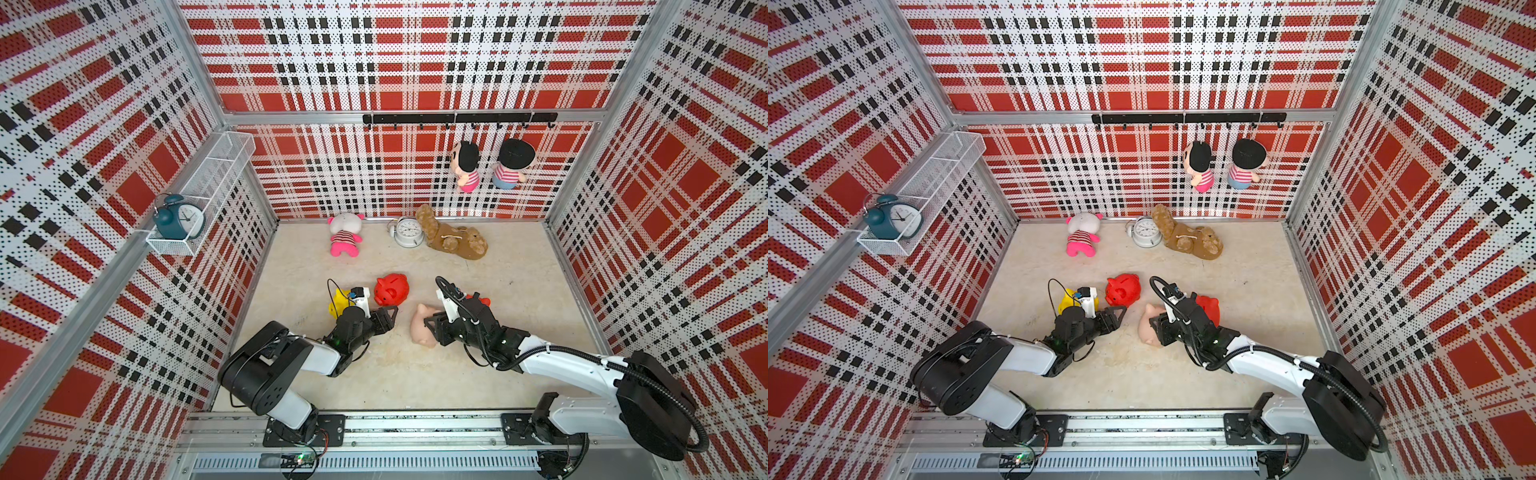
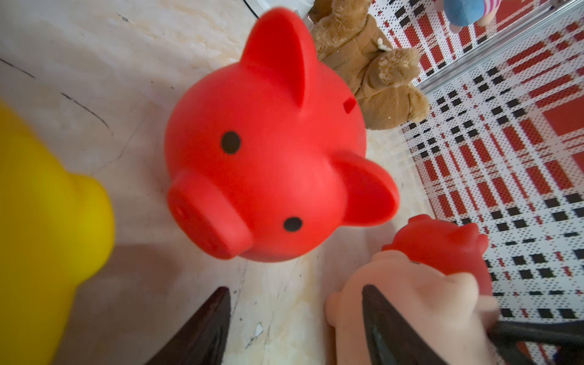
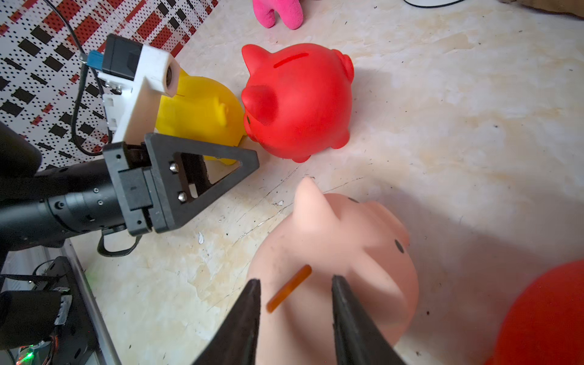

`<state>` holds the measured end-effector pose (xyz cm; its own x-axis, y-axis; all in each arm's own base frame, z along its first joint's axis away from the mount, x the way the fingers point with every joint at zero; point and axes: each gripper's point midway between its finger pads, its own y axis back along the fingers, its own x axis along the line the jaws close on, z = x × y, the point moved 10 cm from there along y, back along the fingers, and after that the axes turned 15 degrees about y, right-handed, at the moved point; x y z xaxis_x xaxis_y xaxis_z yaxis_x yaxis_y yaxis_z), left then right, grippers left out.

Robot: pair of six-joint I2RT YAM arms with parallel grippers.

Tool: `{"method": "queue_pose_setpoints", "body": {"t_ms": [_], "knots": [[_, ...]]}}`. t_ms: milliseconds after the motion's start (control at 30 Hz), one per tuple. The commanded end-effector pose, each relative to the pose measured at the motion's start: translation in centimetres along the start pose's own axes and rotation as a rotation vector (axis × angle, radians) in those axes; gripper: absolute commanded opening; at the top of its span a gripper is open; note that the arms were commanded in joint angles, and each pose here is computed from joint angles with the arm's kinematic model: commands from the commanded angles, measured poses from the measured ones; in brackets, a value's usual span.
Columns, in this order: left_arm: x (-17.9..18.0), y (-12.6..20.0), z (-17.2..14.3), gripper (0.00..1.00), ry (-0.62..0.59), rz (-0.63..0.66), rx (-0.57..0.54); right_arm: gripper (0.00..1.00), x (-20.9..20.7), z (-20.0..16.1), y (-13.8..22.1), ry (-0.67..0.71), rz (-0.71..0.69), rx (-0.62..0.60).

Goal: Open piggy banks
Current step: Adjust the piggy bank at the center of the board.

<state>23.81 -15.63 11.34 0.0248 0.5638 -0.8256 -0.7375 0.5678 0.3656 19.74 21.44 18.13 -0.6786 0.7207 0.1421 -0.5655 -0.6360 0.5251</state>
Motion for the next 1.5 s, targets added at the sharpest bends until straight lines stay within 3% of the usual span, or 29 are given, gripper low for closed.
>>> {"method": "queue_pose_setpoints", "body": {"t_ms": [0, 333, 667, 867, 1133, 1467], "knots": [[-2.4, -0.2, 0.4, 0.77, -0.016, -0.038, -0.021, 0.41, -0.1, 0.1, 0.6, 0.015, -0.008, -0.007], [-7.9, -0.6, -1.7, 0.86, 0.05, -0.068, -0.082, 0.39, -1.6, -1.4, 3.4, 0.052, -0.103, 0.038], [-9.1, -4.2, -4.9, 0.84, 0.127, -0.01, -0.069, 0.38, -1.8, -3.2, 2.1, 0.065, -0.06, 0.048], [-8.0, -5.7, -6.8, 0.64, 0.175, 0.015, -0.015, 0.35, -1.5, -3.4, 0.8, 0.06, 0.0, 0.037], [-4.3, -4.8, -6.3, 0.4, 0.249, -0.036, -0.007, 0.35, -1.0, -2.0, 0.3, 0.064, 0.056, 0.015], [-0.6, -2.7, -4.0, 0.41, 0.26, -0.025, -0.06, 0.35, 0.0, 0.8, -0.6, 0.042, 0.146, -0.019]]}}
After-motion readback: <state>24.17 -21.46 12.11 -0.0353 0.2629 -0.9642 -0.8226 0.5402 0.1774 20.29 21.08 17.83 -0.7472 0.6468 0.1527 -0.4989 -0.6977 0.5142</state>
